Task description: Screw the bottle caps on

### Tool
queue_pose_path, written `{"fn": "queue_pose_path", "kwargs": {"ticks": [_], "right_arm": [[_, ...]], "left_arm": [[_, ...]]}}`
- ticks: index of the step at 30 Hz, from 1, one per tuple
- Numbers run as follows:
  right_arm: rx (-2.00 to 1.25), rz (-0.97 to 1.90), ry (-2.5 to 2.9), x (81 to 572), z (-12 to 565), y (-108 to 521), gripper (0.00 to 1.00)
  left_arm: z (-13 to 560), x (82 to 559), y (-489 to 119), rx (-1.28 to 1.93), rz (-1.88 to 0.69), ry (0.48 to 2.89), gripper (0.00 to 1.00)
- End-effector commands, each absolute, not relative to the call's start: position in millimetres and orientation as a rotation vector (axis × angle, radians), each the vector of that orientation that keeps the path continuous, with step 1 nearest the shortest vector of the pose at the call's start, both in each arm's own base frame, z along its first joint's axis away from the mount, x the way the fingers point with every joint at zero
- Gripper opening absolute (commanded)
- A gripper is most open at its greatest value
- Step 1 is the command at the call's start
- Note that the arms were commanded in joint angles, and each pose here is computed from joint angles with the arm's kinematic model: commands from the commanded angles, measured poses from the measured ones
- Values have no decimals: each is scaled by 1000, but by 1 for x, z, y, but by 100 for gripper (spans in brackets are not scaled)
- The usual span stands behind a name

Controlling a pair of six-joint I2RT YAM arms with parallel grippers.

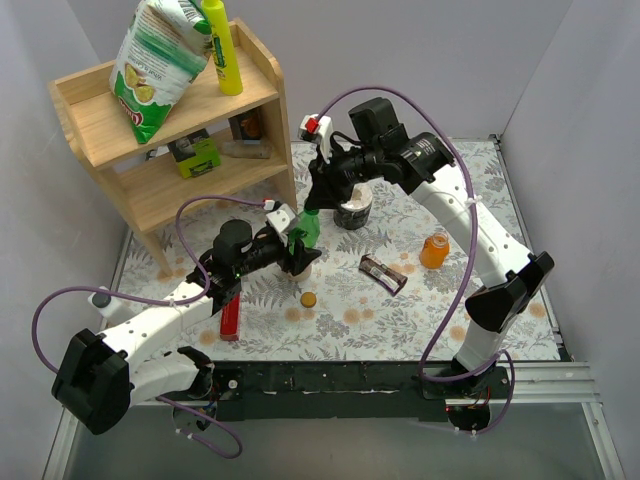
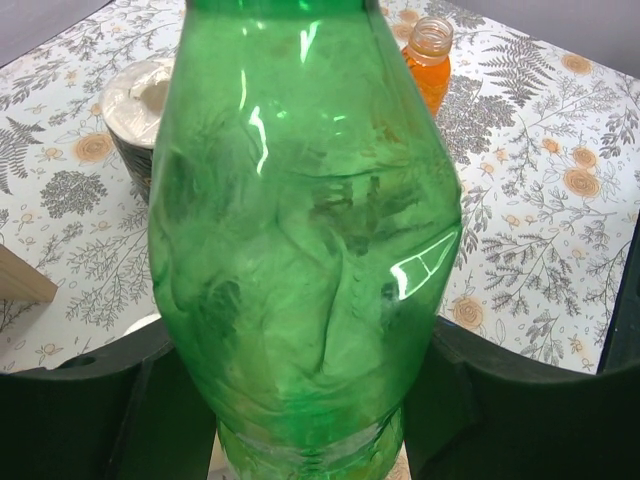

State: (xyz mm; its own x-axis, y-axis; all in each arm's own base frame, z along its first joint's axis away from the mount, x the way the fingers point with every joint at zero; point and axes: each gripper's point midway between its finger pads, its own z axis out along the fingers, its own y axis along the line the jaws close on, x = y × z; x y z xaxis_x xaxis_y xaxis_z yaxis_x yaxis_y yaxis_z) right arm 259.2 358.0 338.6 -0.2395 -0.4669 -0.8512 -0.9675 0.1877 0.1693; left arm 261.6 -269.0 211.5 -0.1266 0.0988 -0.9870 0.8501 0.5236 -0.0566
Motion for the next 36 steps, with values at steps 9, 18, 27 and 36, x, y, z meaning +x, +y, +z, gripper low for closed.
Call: {"fn": "queue_pose_path", "kwargs": {"ticks": [9,18,27,36], "right_arm": [[-1326,1054,1804,240,331,361,1],[-1260,986,1735,265,362,353,1],[-1117,855,1542,292,424,321,1],[-1128,917,1573,278,408,319,1]], "left_arm": [[326,271,-277,715,-790,1227,0],[315,272,-276,753,-765,1262,0],[305,277,-275,783,-728,1310,0],[307,281,-277,797,-716,1305,0]]}}
